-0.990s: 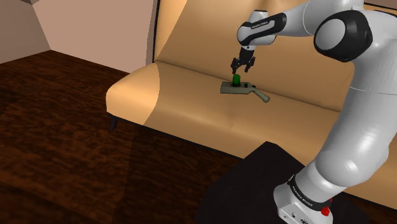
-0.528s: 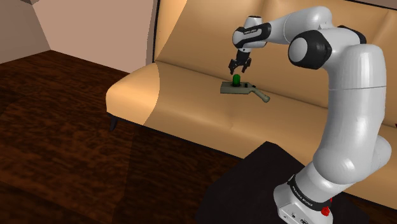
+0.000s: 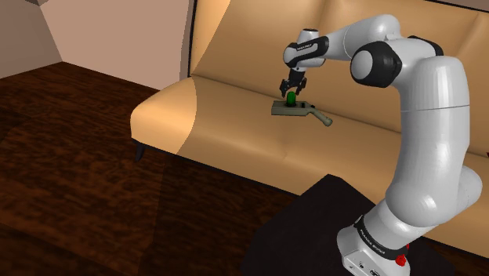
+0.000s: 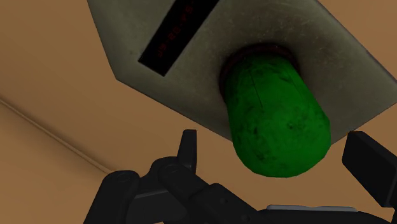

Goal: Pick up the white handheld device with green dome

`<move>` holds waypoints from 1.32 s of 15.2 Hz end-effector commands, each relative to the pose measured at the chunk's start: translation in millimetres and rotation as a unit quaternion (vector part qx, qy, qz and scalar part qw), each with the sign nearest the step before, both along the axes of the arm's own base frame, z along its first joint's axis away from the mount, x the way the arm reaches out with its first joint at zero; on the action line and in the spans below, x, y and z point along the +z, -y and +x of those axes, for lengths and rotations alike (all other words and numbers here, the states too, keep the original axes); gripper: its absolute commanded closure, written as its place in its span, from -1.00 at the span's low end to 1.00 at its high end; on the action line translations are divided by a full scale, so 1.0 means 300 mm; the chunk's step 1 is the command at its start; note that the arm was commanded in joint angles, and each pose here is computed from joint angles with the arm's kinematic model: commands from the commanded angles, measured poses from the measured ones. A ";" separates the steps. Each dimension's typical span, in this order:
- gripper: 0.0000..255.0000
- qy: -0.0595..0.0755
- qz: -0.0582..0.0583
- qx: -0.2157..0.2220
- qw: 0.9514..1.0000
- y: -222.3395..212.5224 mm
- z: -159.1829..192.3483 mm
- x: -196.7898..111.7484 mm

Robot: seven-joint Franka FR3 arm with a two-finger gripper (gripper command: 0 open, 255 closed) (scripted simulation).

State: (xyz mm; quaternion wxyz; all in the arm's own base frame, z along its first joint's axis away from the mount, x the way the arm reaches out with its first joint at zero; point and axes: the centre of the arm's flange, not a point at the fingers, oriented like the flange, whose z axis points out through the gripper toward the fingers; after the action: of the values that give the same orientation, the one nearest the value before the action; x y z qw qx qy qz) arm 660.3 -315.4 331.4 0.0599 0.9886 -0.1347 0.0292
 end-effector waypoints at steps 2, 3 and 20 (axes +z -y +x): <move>1.00 0.000 0.000 0.000 1.000 -0.001 0.001 -0.005; 1.00 0.000 0.000 0.000 1.000 -0.001 0.001 -0.005; 1.00 0.000 0.000 0.000 1.000 0.000 0.002 0.171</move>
State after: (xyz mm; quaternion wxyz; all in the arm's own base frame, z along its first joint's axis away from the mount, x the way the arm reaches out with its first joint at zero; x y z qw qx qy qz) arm 660.9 -315.1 376.5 0.0597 0.9887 -0.1347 0.0287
